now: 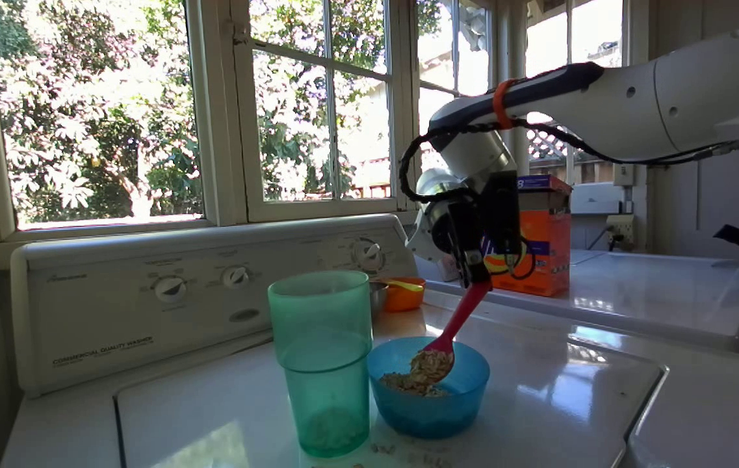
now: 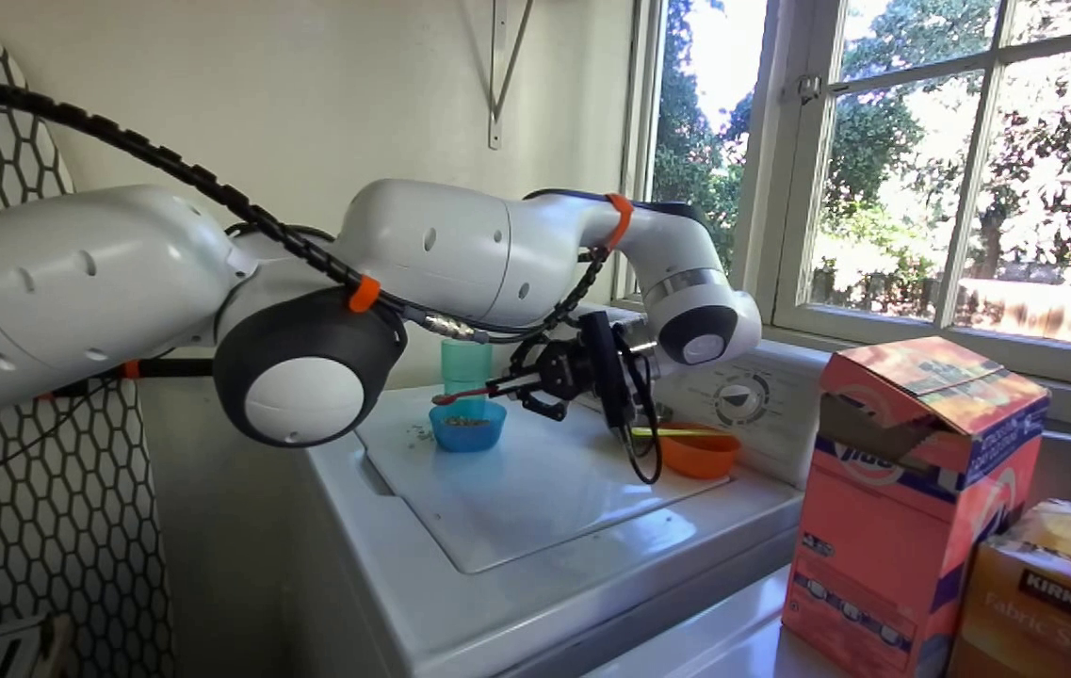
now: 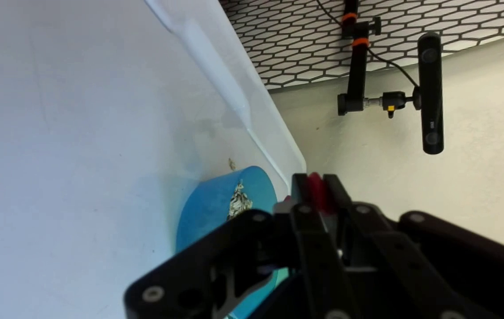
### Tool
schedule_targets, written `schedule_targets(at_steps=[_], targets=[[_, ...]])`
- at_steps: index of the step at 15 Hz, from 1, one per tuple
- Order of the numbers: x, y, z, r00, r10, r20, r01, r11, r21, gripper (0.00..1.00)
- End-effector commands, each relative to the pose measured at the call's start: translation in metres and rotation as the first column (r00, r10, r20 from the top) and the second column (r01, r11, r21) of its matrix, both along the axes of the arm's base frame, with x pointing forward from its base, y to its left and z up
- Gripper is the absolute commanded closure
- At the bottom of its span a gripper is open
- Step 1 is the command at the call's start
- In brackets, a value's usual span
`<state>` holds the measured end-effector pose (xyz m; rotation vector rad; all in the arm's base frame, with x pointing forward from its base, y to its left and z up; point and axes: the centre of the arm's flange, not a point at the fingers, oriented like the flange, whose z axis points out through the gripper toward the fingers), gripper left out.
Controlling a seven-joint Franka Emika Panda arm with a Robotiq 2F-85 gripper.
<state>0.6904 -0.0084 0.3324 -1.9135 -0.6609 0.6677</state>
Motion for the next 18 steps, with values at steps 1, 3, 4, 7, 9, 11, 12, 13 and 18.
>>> schedule_targets(at_steps=[1, 3, 4, 7, 9, 11, 12, 13, 18], targets=[[0.014, -0.026, 0.004, 1.0, 0.013, -0.023, -0.011, 0.998, 0.065, 0.97], [0.014, -0.033, 0.004, 1.0, 0.011, -0.013, -0.01, 0.995, 0.098, 0.97], [0.014, -0.036, 0.005, 1.0, 0.011, -0.008, -0.01, 0.994, 0.111, 0.97], [0.01, -0.042, 0.021, 1.0, -0.009, 0.028, 0.004, 0.985, 0.175, 0.97], [0.009, -0.045, 0.037, 0.998, -0.021, 0.052, 0.01, 0.979, 0.205, 0.97], [0.009, -0.044, 0.051, 0.998, -0.019, 0.065, 0.004, 0.974, 0.225, 0.97], [0.009, -0.043, 0.057, 0.997, -0.018, 0.071, 0.001, 0.973, 0.232, 0.97], [0.011, -0.041, 0.063, 0.997, -0.015, 0.077, -0.004, 0.971, 0.24, 0.97], [0.015, -0.02, 0.087, 0.995, -0.009, 0.096, -0.016, 0.967, 0.256, 0.97]])
